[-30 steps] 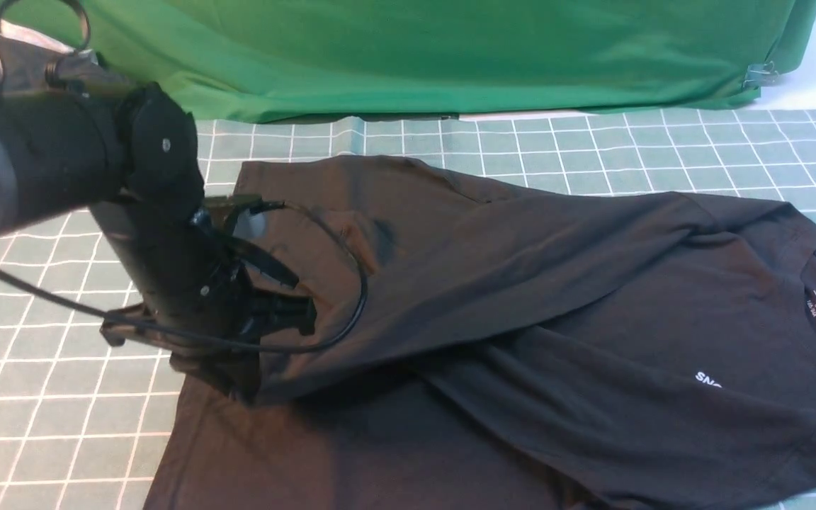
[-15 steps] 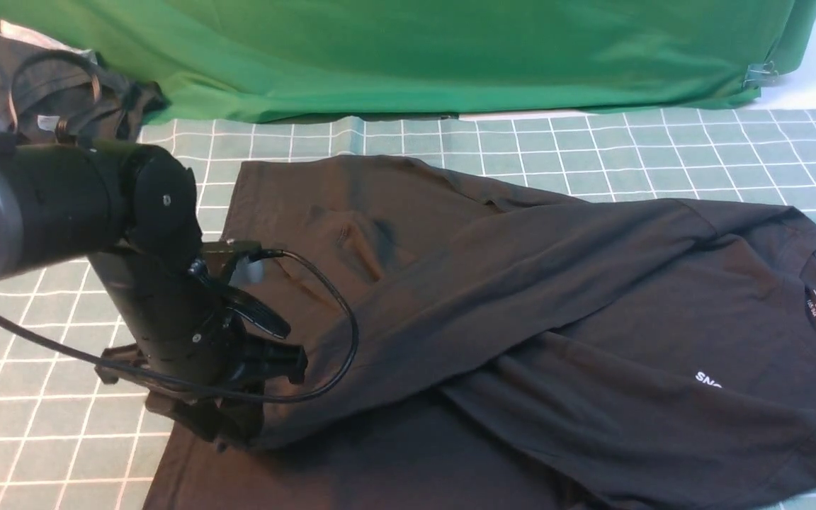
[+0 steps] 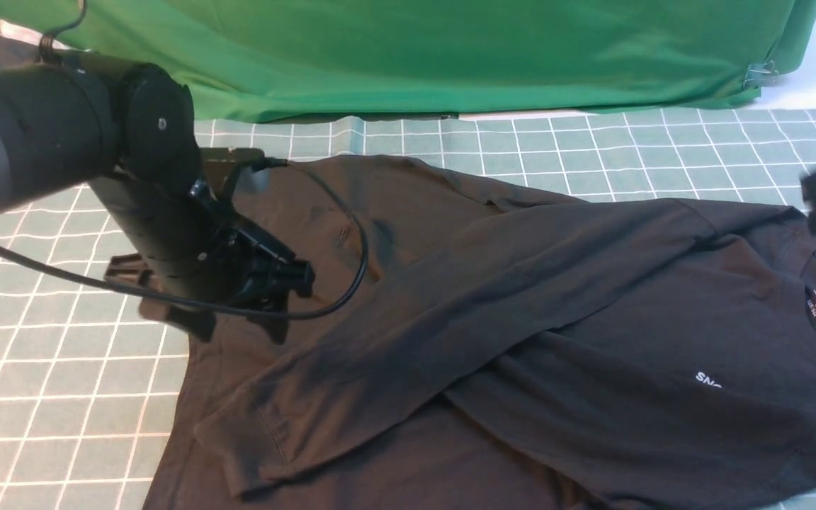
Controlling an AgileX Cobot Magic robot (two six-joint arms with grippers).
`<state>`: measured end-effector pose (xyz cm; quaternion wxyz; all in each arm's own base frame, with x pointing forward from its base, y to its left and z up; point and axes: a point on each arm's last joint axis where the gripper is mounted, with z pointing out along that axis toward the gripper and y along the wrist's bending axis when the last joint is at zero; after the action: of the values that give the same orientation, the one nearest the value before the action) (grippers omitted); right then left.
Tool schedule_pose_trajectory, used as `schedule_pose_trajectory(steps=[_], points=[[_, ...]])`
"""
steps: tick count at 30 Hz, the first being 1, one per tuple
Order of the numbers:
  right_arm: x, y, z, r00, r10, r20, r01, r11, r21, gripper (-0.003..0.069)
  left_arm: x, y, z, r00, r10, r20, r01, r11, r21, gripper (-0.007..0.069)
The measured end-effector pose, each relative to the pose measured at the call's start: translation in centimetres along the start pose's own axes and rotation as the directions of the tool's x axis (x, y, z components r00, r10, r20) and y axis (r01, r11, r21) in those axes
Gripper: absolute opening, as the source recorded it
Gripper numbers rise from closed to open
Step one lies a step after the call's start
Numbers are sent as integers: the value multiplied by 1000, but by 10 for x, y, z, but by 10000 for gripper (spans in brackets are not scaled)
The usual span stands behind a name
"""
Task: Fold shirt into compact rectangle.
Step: 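Fold the left side of the dark shirt inward over its body with the left gripper, then grasp the near edge of the shirt at its hem and shoulder corners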
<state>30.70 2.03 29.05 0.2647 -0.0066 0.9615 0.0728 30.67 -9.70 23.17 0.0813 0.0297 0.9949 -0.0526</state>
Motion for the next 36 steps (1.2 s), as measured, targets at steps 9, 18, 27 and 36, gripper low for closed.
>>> schedule_pose_trajectory(steps=[9, 18, 27, 36], points=[[-76, 15, 67, 991, -132, -25, 131, 991, -35, 498, -2, -1, 0, 1000, 13, 20, -14, 1000, 14, 362], [-92, 27, 156, 944, -298, -140, 288, 954, -89, 552, -2, -1, 0, 1000, 13, 20, -14, 1000, 14, 338], [-78, 24, 195, 888, -366, -278, 337, 930, -146, 472, -2, -1, 0, 1000, 18, 20, -18, 1000, 14, 338], [-86, 26, 188, 885, -387, -260, 358, 921, -151, 40, -3, -2, 0, 999, 24, 32, -25, 1000, 16, 338]])
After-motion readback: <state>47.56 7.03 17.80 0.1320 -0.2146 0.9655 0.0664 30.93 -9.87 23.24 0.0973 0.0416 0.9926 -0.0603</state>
